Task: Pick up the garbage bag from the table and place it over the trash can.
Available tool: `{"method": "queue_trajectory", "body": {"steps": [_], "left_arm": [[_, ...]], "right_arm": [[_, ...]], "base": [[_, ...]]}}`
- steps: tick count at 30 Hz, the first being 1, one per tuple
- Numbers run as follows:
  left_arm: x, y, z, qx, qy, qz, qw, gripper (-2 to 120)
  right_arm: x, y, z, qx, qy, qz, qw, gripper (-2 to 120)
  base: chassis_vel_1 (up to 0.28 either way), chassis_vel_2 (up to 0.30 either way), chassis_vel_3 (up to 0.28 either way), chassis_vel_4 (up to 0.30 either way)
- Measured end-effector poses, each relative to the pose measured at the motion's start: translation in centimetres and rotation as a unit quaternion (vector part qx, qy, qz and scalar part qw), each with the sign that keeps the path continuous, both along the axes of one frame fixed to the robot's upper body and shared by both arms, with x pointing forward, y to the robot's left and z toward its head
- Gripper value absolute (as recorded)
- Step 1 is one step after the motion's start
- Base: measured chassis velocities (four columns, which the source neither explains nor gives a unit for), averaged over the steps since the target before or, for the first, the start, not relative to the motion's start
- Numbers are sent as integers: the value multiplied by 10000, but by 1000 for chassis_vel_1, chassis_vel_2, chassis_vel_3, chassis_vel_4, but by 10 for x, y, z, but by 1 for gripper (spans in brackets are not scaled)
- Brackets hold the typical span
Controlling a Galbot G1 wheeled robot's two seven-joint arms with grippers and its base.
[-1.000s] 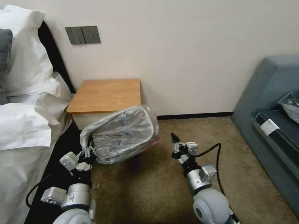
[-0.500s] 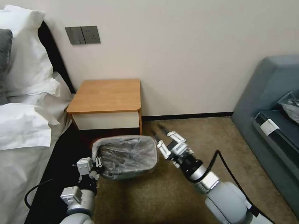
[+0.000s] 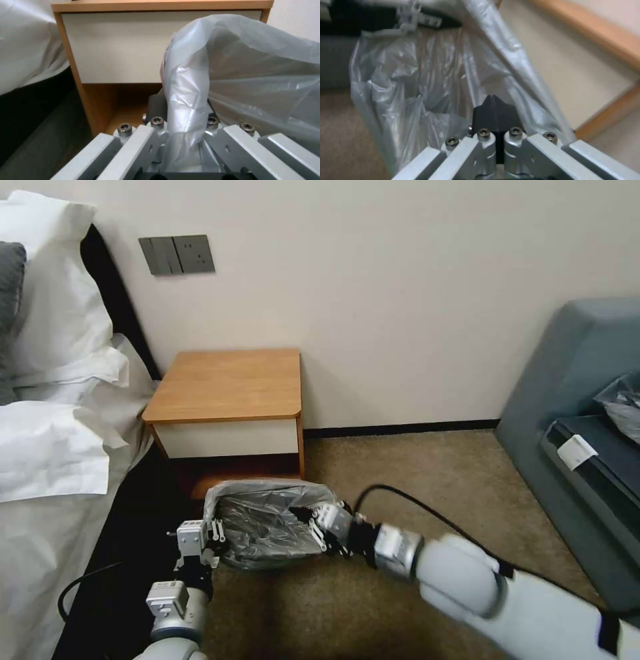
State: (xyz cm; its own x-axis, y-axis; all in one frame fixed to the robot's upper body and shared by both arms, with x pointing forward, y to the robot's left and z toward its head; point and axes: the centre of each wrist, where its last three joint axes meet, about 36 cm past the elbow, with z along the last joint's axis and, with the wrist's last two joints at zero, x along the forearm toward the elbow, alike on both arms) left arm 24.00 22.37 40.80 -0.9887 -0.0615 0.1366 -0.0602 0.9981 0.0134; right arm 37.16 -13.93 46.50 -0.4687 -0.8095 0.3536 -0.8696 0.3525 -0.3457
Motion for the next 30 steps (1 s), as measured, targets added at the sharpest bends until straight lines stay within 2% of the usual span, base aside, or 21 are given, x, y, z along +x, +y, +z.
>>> {"method": "queue_trajectory", "body": {"steps": [1, 4, 5, 17, 22, 30], "left_arm": [[0, -2, -1, 24, -7, -12, 10000, 6], [1, -4, -2, 57, -14, -24, 10000, 5], [1, -6, -3, 104, -17, -28, 9999, 5], [1, -19, -11, 206, 6, -68, 9998, 5], [0, -25, -12, 233, 35, -115, 9997, 5], [-1, -29, -9, 251, 5, -70, 9997, 5]], "right_arm": [[8, 13, -2, -102, 46, 97, 9999, 0], [13, 24, -7, -221, 98, 197, 9995, 0], [19, 37, -15, -385, 183, 312, 9986, 0], [64, 87, -46, -1135, 131, 391, 9927, 0], [83, 102, -62, -1453, 90, 346, 9887, 0], [93, 109, -81, -1732, 104, 313, 9843, 0]], "base": [[0, 0, 0, 0], [0, 0, 0, 0], [0, 0, 0, 0], [0, 0, 0, 0], [0, 0, 0, 0], [0, 0, 0, 0]]}}
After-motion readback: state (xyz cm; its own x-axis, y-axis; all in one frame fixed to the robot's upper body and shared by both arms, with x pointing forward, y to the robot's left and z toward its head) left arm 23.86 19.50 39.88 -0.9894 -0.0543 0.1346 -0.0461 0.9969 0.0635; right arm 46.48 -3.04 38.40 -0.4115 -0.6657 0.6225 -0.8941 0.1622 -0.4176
